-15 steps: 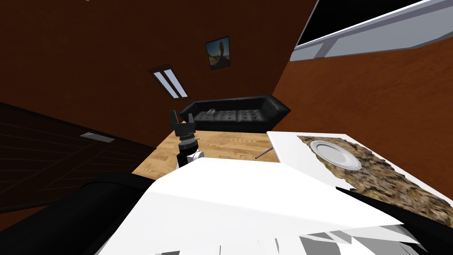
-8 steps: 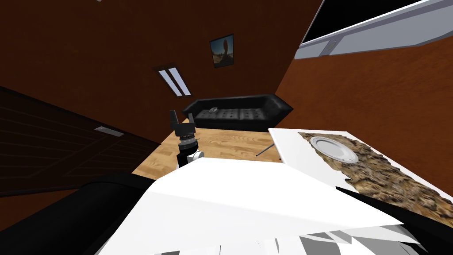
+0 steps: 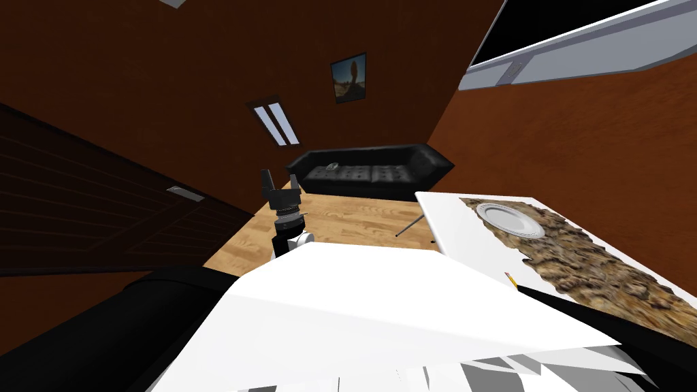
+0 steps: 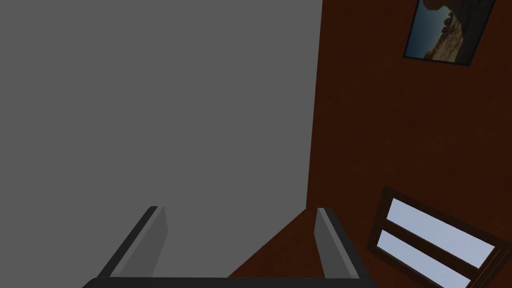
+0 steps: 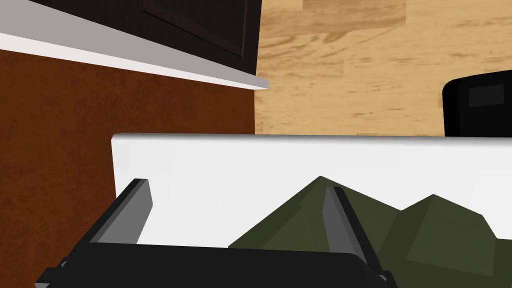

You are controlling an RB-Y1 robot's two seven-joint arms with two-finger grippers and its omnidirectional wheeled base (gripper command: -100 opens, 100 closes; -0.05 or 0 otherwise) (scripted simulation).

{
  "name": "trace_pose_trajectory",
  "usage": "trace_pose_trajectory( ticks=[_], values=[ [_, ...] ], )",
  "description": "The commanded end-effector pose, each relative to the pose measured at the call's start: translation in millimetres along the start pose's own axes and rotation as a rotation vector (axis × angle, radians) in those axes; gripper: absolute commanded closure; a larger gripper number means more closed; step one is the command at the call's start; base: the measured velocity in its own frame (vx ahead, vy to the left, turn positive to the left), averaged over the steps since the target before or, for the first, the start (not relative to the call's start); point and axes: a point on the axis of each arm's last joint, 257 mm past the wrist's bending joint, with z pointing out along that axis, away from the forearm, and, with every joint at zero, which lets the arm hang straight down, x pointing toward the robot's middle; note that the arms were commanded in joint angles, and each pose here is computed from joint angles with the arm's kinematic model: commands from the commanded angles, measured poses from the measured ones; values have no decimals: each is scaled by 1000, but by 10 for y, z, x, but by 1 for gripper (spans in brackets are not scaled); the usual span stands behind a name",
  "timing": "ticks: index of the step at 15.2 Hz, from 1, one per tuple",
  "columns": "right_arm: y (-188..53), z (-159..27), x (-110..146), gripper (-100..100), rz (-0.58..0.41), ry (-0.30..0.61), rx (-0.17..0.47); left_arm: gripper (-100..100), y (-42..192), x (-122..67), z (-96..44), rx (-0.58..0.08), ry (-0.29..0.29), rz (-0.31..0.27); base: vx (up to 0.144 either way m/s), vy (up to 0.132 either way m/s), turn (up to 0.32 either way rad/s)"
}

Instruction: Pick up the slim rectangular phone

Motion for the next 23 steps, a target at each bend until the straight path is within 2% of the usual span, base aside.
trace_pose_trajectory(
  ticks=[1, 3, 5, 6, 7, 9, 11, 12, 15, 16, 17, 18, 19, 21, 22, 23],
  values=[
    [40, 66, -165, -100, 8, -56, -6, 0, 0, 0, 0, 0, 0, 0, -137, 32, 58],
    [123, 184, -591, -100, 21, -192, -26, 0, 0, 0, 0, 0, 0, 0, -142, 40, 94],
    [115, 181, -603, -100, 25, -197, -23, 0, 0, 0, 0, 0, 0, 0, -118, 41, 41],
    [156, 229, -856, -100, 32, -274, -32, 0, 0, 0, 0, 0, 0, 0, -91, 39, 29],
    [156, 229, -856, -100, 32, -274, -32, 0, 0, 0, 0, 0, 0, 0, -87, 27, 41],
    [240, 282, -1412, -100, 47, -436, -53, 0, 0, 0, 0, 0, 0, 0, -118, 29, 85],
    [245, 285, -1443, -100, 47, -442, -54, 0, 0, 0, 0, 0, 0, 0, -105, 23, 24],
    [294, 282, -1780, -100, 53, -535, -67, 0, 0, 0, 0, 0, 0, 0, -66, 12, -18],
    [294, 282, -1780, -100, 53, -535, -67, 0, 0, 0, 0, 0, 0, 0, -35, 9, 36],
    [343, 248, -2141, -100, 59, -632, -80, 0, 0, 0, -1, 0, 0, 0, -21, 1, 5],
    [345, 248, -2149, -100, 59, -634, -81, 0, 0, -1, -1, 0, 0, 0, -37, -1, -6],
    [379, 205, -2394, -100, 65, -704, -91, 0, 0, 0, 0, 0, 0, 0, -53, 4, 2],
    [390, 181, -2504, -100, 64, -730, -94, 0, 0, 0, 0, 0, 0, 0, -57, 10, 12],
    [398, 176, -2547, -100, 64, -739, -96, 0, 0, 0, 0, 0, 0, 0, -28, 12, 58],
    [434, 84, -2857, -100, 69, -825, -108, 0, 0, 0, 0, 0, 0, 0, -20, 7, -12],
    [451, 62, -2950, -100, 68, -845, -113, 0, 0, -1, -1, 0, 0, 0, -22, 12, 15]
  ],
)
